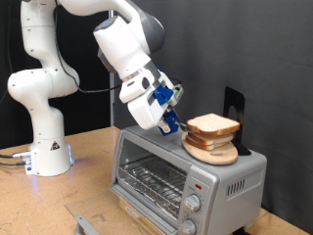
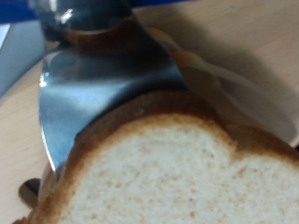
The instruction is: Make a piece of toast with the oven
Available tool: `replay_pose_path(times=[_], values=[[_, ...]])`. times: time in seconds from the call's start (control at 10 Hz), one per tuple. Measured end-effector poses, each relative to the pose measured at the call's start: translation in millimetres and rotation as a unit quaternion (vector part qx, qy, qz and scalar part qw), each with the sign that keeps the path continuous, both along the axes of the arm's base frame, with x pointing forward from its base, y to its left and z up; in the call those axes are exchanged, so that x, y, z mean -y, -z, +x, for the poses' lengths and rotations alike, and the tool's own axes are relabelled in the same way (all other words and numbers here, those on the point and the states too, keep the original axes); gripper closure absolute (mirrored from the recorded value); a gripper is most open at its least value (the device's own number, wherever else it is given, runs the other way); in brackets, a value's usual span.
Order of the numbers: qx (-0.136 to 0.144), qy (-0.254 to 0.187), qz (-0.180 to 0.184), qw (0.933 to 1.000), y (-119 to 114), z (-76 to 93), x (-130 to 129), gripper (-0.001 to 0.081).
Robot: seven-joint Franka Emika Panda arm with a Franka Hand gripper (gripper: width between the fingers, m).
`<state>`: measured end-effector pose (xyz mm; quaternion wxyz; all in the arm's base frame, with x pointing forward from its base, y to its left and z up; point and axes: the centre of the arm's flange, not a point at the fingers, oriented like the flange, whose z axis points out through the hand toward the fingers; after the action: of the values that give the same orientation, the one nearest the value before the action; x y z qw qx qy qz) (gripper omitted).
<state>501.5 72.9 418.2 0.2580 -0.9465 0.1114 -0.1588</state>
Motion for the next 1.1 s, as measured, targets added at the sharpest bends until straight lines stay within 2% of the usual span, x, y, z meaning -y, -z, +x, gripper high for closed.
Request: replay_pose_path(times=[0.3, 0.5, 0.6, 0.7, 0.9, 1.1], values=[[-0.01, -0.018, 0.016, 0.9997, -15.2, -9.7, 14.6, 0.0443], [-0.014, -0.026, 0.019, 0.9994, -16.7, -14.7, 18.8, 0.0443], [-0.01, -0.049, 0.017, 0.9986, -13.5, -16.1, 19.6, 0.0443], [0.001, -0.092, 0.014, 0.9956, -9.5, -20.3, 27.7, 0.0443], [0.012, -0.162, 0.018, 0.9866, -3.8, -35.8, 58.5, 0.0443], [0.007, -0.171, 0.028, 0.9848, -5.8, -46.3, 92.8, 0.0443]])
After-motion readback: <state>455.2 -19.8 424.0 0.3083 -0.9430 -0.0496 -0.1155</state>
